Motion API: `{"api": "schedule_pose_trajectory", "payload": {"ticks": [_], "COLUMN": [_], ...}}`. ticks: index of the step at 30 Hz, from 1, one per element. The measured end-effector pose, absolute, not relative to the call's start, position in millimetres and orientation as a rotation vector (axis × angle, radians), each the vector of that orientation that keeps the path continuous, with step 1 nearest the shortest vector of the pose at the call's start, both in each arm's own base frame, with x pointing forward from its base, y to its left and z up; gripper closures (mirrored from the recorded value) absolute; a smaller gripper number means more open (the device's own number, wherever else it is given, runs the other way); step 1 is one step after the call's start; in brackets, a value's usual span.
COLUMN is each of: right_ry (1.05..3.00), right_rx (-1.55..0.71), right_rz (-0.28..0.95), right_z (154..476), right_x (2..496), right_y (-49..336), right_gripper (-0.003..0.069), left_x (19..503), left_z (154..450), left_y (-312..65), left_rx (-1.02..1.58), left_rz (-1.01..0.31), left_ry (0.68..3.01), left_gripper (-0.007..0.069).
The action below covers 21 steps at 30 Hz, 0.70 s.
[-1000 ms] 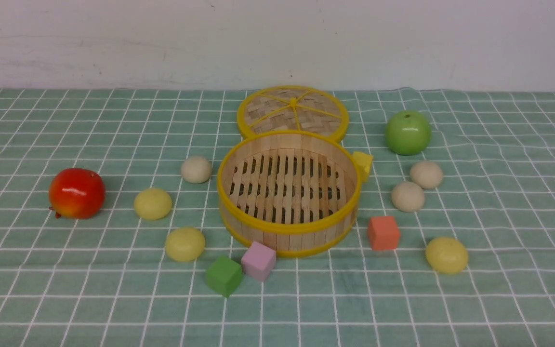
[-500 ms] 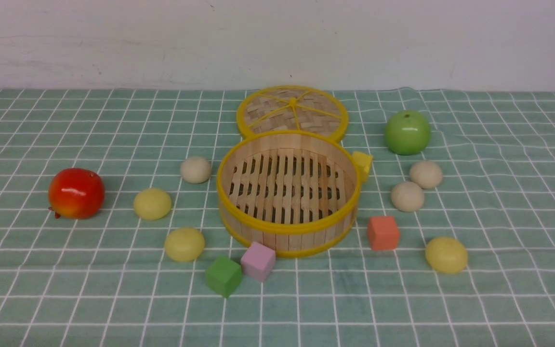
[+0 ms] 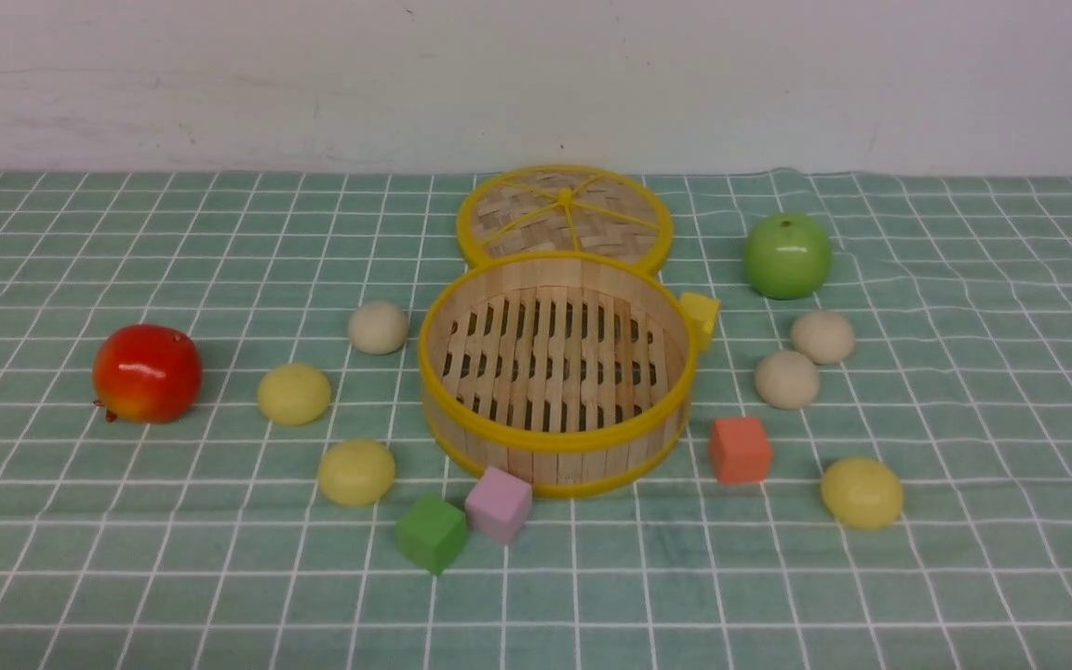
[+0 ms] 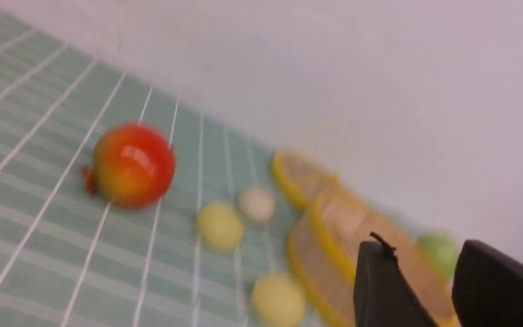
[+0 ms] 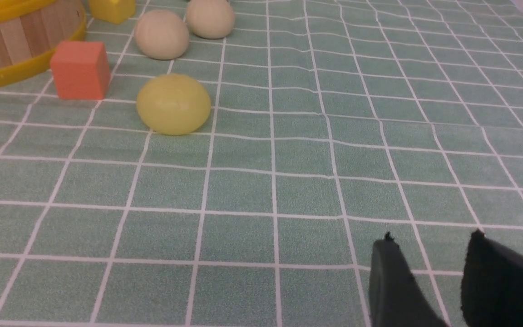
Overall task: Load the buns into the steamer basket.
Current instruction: Use the left arm to grab a steamed stuffed bun
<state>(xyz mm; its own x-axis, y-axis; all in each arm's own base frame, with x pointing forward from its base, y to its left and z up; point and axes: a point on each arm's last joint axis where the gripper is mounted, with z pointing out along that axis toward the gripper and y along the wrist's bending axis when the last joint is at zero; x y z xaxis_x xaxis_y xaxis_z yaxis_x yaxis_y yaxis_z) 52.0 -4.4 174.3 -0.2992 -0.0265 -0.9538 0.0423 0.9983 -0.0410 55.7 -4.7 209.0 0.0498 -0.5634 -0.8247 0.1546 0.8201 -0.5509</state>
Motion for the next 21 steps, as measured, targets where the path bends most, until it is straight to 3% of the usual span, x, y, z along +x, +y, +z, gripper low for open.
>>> {"api": "schedule_pose_trajectory", "payload": {"ticks": [4,9,11,13,17,21], "right_ry": [1.873,1.873,1.873,1.873,1.873,1.873], "right_rx": [0.011,0.011,0.011,0.011,0.011,0.011], "right_rz": [-0.068,-0.068,-0.068,-0.068,-0.068,-0.068], "right_z": [174.3,174.3,174.3,174.3,174.3,174.3], "right_x": [52.0,52.0,52.0,52.0,52.0,52.0], "right_y": [-4.4,-4.4,-4.4,-4.4,-4.4,-4.4], "right_gripper": [0.0421,0.0421,0.0421,0.0421,0.0421,0.0421], "left_x": [51.4,47.7,53.3,69.4,110.0,155.9], "left_z": [233.7,310.4,326.0,366.9,387.9,367.2], "left_y": [0.6,0.6,-1.6,-8.9,-23.0,-31.4], "left_rx": [-0.378,-0.323,-0.308,-0.265,-0.205,-0.157], "left_rz": [-0.574,-0.560,-0.555,-0.564,-0.563,-0.483], "left_ry": [1.268,1.167,1.200,1.292,1.554,1.829], "left_gripper": [0.0387,0.0387,0.0387,0.0387,0.0387,0.0387]}}
